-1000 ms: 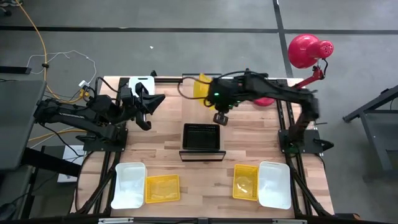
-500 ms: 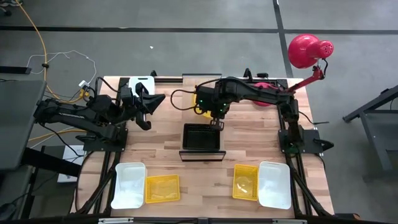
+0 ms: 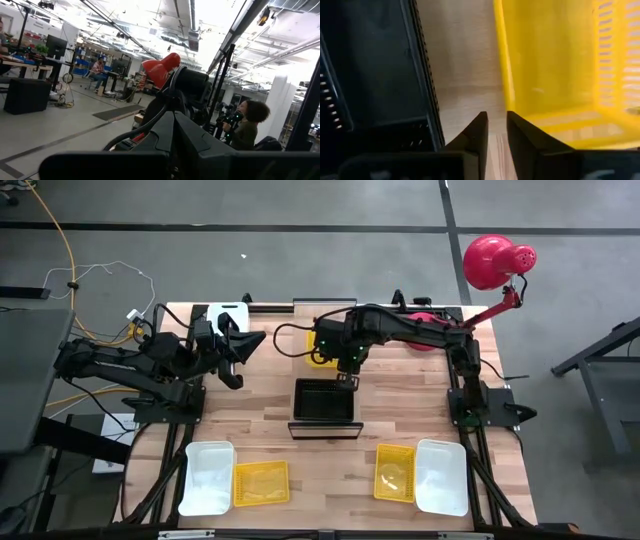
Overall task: Stack baskets on shelf by color
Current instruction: Put the top yellow bin on the shelf
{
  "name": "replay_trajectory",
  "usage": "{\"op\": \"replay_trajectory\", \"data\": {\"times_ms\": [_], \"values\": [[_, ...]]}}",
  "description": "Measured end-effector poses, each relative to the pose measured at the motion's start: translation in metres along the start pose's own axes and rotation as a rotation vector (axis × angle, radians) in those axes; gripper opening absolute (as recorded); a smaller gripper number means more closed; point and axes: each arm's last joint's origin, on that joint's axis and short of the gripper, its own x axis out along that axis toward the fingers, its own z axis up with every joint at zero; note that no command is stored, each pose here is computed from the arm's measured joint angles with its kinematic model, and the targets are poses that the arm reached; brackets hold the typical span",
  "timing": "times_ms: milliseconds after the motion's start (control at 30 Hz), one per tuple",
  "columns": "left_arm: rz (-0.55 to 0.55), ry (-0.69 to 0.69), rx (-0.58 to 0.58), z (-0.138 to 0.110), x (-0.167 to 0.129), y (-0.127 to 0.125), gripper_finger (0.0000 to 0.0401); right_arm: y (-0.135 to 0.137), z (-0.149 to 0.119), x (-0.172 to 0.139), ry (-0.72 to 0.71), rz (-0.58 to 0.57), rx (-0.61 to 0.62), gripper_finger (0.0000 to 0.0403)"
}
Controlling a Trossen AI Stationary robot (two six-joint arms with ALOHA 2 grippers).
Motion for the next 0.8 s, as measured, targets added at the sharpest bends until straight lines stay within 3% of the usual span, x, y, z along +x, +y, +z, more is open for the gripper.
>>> {"op": "replay_trajectory", "data": {"times_ms": [167,333,600,800], "values": [[0.0,0.0,0.0,0.0,0.0,0.0,0.0,0.001,0.0,-0.002,-0.007,-0.022,-0.021,0.0123],[0.0,0.0,0.0,0.0,0.0,0.0,0.0,-0.003,-0.011,-0.031,-0.092,-0.122,-0.016,0.0149],[0.0,0.015,0.007,-0.001,0.0,0.0,0.0,-0.009,-0.042,-0.077,-0.224,-0.224,0.114,0.0137],[-0.039,0.051,-0.014,-0.005,0.0,-0.001,0.0,-0.011,-0.075,-0.045,-0.198,-0.244,0.195,0.011]]}}
